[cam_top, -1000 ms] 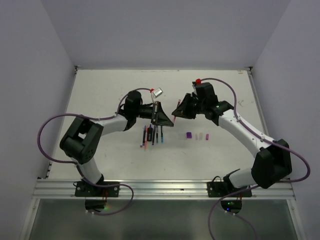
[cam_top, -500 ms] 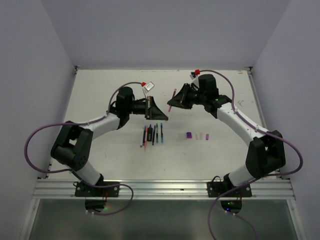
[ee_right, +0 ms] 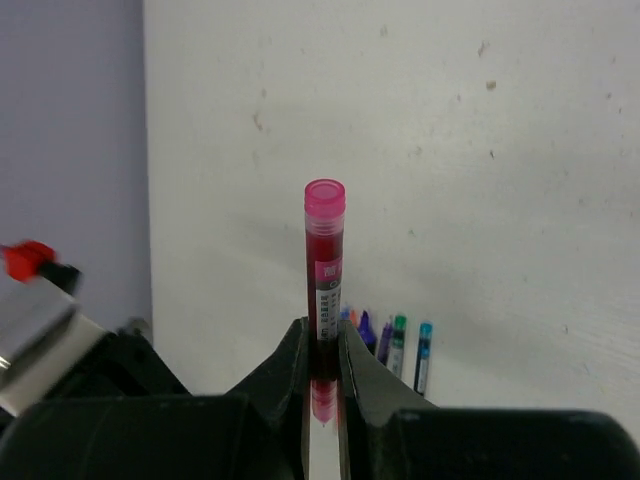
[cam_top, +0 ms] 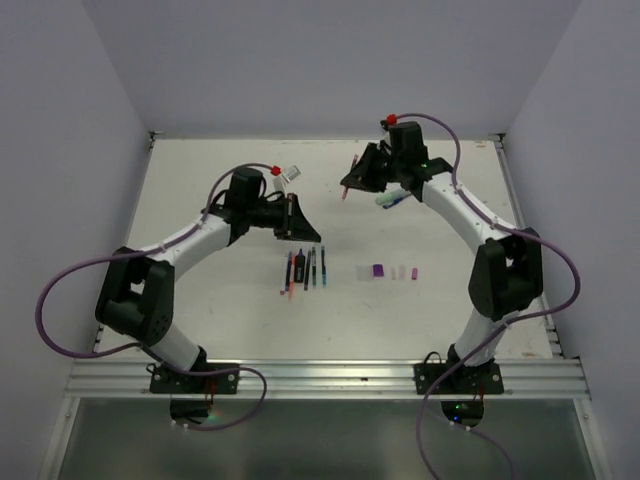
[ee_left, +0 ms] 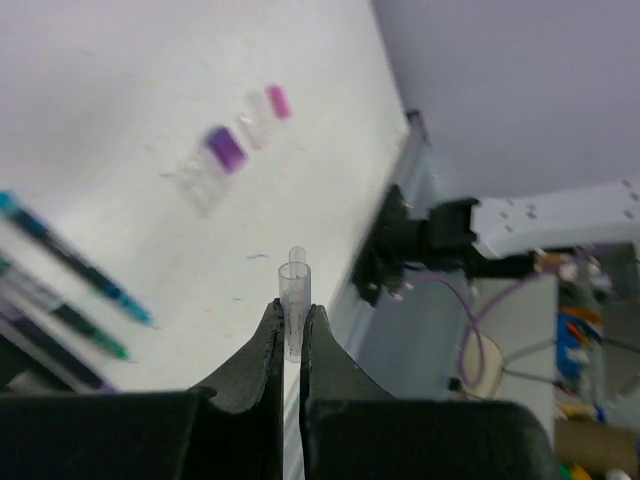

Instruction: Open the pen caps

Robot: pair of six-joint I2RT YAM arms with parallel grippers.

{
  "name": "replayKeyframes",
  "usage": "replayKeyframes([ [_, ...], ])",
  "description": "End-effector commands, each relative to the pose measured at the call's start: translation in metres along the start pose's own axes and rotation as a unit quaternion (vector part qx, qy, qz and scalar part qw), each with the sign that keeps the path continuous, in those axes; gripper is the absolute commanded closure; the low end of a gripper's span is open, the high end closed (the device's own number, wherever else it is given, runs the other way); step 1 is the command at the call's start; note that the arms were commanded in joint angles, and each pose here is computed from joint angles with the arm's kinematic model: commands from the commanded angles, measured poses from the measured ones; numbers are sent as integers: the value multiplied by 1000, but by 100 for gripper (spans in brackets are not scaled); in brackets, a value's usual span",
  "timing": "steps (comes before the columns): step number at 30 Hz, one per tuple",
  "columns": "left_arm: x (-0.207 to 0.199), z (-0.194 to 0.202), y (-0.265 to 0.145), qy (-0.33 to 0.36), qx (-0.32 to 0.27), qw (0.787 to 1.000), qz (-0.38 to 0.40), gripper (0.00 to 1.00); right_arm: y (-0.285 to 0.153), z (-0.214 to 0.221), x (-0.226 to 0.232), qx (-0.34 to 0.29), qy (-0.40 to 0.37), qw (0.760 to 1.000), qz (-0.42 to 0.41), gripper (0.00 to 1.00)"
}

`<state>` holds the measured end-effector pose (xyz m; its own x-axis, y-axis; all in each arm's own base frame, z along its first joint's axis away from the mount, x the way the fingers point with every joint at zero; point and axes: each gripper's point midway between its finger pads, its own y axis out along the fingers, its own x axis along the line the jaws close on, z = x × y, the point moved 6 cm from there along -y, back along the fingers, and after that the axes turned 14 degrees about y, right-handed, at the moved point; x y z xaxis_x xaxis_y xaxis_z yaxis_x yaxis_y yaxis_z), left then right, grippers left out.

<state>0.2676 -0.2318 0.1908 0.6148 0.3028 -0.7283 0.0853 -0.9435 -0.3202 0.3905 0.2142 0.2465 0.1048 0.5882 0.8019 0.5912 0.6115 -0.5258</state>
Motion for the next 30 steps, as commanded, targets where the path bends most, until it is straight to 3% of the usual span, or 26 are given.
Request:
replayKeyframes([
  [1, 34, -5, -30, -16, 15, 982, -188, 100, 1, 45, -37, 101, -37, 986, 127, 100],
  [7, 30, -25, -53, -2, -57, 965, -256, 100, 12, 94, -73, 171, -32, 969, 174, 100],
  [11, 28, -27, -55, -1, -71, 962, -262, 100, 20, 113, -89, 207, -32, 957, 199, 100],
  [30, 22, -24, -61, -5, -70, 960, -271, 100, 39, 139, -115, 221, -72, 936, 265, 100],
])
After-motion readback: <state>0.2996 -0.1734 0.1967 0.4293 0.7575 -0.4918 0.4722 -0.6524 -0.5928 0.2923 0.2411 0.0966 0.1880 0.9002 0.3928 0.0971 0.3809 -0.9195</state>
